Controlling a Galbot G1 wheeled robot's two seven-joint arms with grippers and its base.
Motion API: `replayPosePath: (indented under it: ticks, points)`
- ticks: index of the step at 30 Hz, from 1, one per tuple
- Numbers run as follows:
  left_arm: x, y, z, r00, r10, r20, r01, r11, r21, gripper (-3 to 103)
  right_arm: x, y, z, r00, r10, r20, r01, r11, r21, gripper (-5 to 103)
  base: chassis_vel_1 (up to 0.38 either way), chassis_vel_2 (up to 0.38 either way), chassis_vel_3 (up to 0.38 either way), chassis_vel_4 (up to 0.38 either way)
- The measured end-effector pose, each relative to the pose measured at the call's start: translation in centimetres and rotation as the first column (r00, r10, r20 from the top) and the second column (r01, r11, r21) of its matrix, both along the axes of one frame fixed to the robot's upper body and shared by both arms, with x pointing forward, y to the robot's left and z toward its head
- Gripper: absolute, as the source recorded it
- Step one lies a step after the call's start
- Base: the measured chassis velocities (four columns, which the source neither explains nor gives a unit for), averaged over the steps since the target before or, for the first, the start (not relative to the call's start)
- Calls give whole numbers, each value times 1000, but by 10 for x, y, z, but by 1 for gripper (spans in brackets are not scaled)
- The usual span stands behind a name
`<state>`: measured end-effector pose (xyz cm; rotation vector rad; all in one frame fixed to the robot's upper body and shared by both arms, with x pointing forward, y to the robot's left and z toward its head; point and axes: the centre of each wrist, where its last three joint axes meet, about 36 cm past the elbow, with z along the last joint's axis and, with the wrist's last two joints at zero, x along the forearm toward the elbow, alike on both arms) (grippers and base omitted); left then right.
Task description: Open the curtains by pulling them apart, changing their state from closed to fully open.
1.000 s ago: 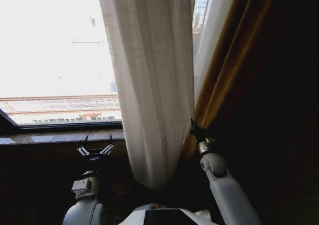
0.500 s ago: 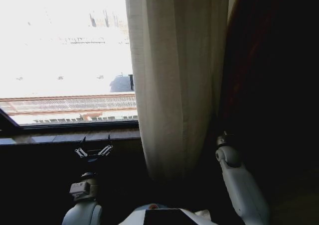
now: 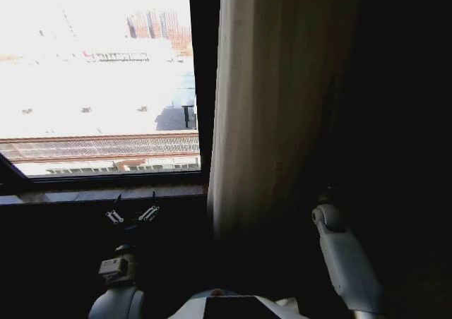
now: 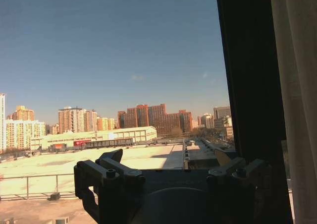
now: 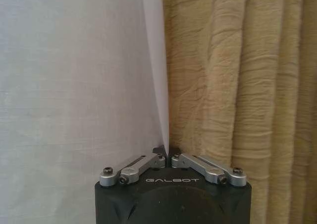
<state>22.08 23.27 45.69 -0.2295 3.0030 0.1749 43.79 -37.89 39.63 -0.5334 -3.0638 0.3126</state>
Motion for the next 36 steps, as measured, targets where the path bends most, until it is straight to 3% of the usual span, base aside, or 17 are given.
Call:
replayPosePath:
  ticks: [3,4,6,12,14,16,18,20,21,22,26,27,36]
  points:
    - [0,0,-1,1000,0,-1,0,1000,0,100,-10,15,-1,998,66,-8,-66,998,5,9,0,0,0,0]
    - [1,0,-1,1000,-1,-1,1,1000,-1,100,-20,33,-2,992,128,-13,-128,992,11,19,0,0,0,0]
    - [1,0,-1,1000,-1,-2,1,1000,-1,100,-24,39,-3,989,147,-15,-146,989,12,19,0,0,0,0]
    - [1,-1,-3,1000,0,-4,0,1000,-5,100,-53,89,-3,949,314,-23,-313,949,30,46,0,0,0,0]
    - [1,-1,-3,1000,0,-5,0,1000,-5,100,-58,97,-3,942,336,-22,-335,942,38,46,0,0,0,0]
    - [2,-1,-4,1000,3,-4,-3,1000,-5,100,-76,121,-5,918,396,-18,-395,917,50,63,0,0,0,0]
    - [2,-1,-4,1000,4,-5,-4,1000,-5,100,-80,126,-5,913,408,-19,-407,912,46,63,0,0,0,0]
    - [3,-1,-4,1000,4,-5,-4,1000,-5,100,-88,136,-7,899,437,-27,-436,900,27,74,0,0,0,0]
    - [3,-1,-4,1000,3,-4,-3,1000,-6,100,-90,139,-7,895,445,-32,-444,896,14,74,0,0,0,0]
    - [3,-1,-4,1000,2,-4,-2,1000,-8,100,-92,145,-8,888,458,-42,-460,888,-22,84,0,0,0,0]
    - [3,-2,-4,1000,1,-4,-1,1000,-11,100,-93,151,-9,885,464,-42,-465,885,-34,90,0,0,0,0]
    - [3,-3,-5,1000,1,-4,-1,1000,-12,100,-93,155,-9,887,461,-35,-462,886,-36,98,0,0,0,0]
    - [3,-1,-5,1000,2,0,-2,1000,-8,100,-94,159,-14,885,464,-35,-465,885,-37,100,41,45,-47,-46]
